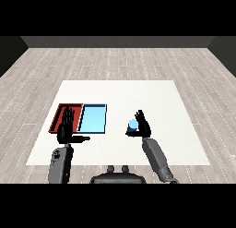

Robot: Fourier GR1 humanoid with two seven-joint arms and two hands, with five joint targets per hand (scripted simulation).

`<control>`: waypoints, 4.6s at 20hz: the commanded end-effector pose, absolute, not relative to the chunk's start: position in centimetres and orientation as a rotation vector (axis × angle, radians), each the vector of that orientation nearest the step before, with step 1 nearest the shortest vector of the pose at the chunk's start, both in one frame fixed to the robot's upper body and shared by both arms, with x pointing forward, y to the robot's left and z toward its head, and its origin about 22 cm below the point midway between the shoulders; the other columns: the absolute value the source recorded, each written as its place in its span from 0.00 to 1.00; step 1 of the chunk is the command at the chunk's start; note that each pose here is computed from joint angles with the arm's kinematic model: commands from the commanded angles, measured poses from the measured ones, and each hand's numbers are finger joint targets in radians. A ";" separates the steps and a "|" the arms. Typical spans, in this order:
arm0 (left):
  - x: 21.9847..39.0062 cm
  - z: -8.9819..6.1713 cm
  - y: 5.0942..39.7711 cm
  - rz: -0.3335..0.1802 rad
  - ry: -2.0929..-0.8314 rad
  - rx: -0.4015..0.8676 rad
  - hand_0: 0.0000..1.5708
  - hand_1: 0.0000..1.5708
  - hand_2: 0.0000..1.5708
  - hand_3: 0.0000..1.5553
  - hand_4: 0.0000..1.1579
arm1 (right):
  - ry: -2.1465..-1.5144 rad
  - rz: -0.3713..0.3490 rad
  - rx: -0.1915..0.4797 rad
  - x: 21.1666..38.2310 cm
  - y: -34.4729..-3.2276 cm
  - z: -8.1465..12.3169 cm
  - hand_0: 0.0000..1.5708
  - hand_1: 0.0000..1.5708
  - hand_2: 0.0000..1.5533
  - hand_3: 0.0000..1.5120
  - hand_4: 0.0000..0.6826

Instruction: Pick the blue can and put it in the blue box

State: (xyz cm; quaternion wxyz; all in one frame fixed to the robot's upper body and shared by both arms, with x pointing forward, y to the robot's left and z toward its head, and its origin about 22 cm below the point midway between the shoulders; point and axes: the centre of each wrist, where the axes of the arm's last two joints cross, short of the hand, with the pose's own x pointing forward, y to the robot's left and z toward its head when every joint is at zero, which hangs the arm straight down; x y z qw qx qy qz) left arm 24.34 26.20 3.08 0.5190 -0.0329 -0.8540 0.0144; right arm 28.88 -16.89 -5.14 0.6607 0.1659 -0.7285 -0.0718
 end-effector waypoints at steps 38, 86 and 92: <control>25.4 2.3 22.3 -0.077 -1.920 -0.163 0.00 0.00 0.00 0.00 0.00 | -1.779 0.035 -0.076 31.8 -15.5 3.8 0.91 0.91 0.93 0.92 0.91; 28.0 -1.9 9.9 -0.127 -1.663 -0.335 0.00 0.00 0.00 0.00 0.00 | -1.928 0.223 0.000 31.2 -10.3 8.3 0.94 0.94 0.94 0.92 0.89; 30.2 -0.4 11.7 -0.118 -1.670 -0.365 0.00 0.00 0.00 0.00 0.00 | -1.944 0.251 0.015 31.0 -8.4 7.0 0.95 0.95 0.94 0.93 0.89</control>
